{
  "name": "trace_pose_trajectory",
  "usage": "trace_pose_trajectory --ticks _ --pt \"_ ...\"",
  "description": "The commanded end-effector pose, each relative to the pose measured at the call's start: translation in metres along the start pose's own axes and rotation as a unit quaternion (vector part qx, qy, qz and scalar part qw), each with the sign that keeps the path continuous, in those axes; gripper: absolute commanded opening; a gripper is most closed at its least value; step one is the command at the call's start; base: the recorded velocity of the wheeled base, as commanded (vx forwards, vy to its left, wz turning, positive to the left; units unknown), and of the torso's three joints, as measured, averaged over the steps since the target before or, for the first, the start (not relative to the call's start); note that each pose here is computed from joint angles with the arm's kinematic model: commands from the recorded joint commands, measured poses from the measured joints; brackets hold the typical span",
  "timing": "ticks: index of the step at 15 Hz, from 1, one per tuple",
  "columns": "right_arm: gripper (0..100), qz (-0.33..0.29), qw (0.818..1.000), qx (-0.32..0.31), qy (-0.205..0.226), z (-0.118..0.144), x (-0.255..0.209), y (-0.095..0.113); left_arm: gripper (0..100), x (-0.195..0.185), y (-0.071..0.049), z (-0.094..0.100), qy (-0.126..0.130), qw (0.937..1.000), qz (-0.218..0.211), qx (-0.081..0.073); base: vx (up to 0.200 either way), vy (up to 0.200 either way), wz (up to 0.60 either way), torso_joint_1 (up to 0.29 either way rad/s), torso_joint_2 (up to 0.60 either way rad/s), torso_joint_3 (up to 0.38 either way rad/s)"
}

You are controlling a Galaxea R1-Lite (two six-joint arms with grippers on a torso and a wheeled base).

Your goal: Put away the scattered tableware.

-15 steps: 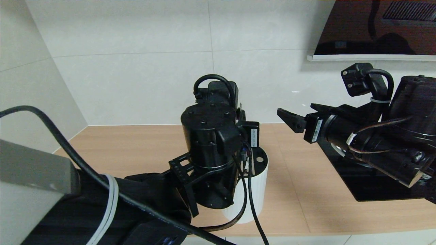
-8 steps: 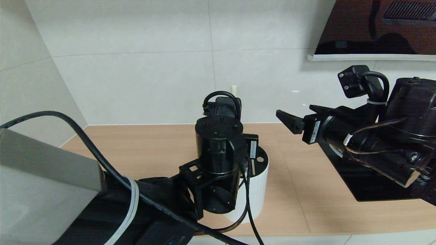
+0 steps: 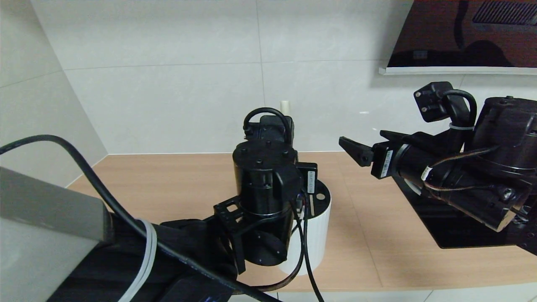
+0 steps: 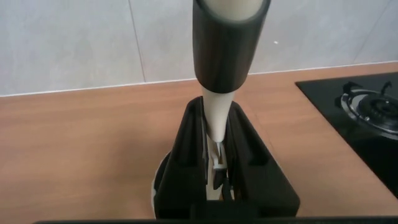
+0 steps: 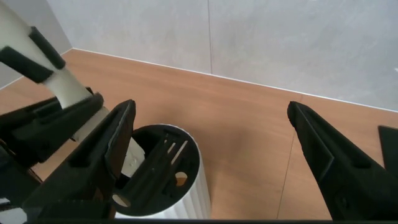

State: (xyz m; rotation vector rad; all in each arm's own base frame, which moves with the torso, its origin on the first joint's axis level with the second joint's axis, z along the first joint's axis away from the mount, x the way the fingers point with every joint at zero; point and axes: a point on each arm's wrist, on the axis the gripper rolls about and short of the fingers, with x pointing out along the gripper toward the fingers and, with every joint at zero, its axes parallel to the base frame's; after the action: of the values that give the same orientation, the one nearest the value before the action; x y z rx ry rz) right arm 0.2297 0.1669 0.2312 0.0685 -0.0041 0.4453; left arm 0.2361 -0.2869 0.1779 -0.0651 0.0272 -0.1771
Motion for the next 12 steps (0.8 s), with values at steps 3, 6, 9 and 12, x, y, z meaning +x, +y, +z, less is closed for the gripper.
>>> trace_pose_trajectory --ticks 3,6,9,12 --pt "100 0.000 1.000 0.000 0.001 -0.001 0.001 0.000 0 0.001 0.001 -0.019 0.024 0.9997 0.002 0.009 0.000 0.000 0.00 0.000 0.00 0.000" --pt "100 0.000 1.000 0.000 0.001 -0.001 0.001 0.000 0 0.002 0.000 -0.027 0.032 0.9994 0.003 0.013 0.000 0.000 0.00 0.000 0.00 0.000" --pt "100 0.000 1.000 -0.001 0.004 -0.003 0.002 0.000 0 0.006 -0.002 -0.039 0.043 0.9989 0.005 0.015 0.000 0.000 0.00 0.000 0.00 0.000" --pt "100 0.000 1.000 -0.001 0.005 -0.003 0.002 0.000 0 0.007 -0.002 -0.056 0.062 0.9977 0.006 0.026 0.000 0.000 0.00 0.000 0.00 0.000"
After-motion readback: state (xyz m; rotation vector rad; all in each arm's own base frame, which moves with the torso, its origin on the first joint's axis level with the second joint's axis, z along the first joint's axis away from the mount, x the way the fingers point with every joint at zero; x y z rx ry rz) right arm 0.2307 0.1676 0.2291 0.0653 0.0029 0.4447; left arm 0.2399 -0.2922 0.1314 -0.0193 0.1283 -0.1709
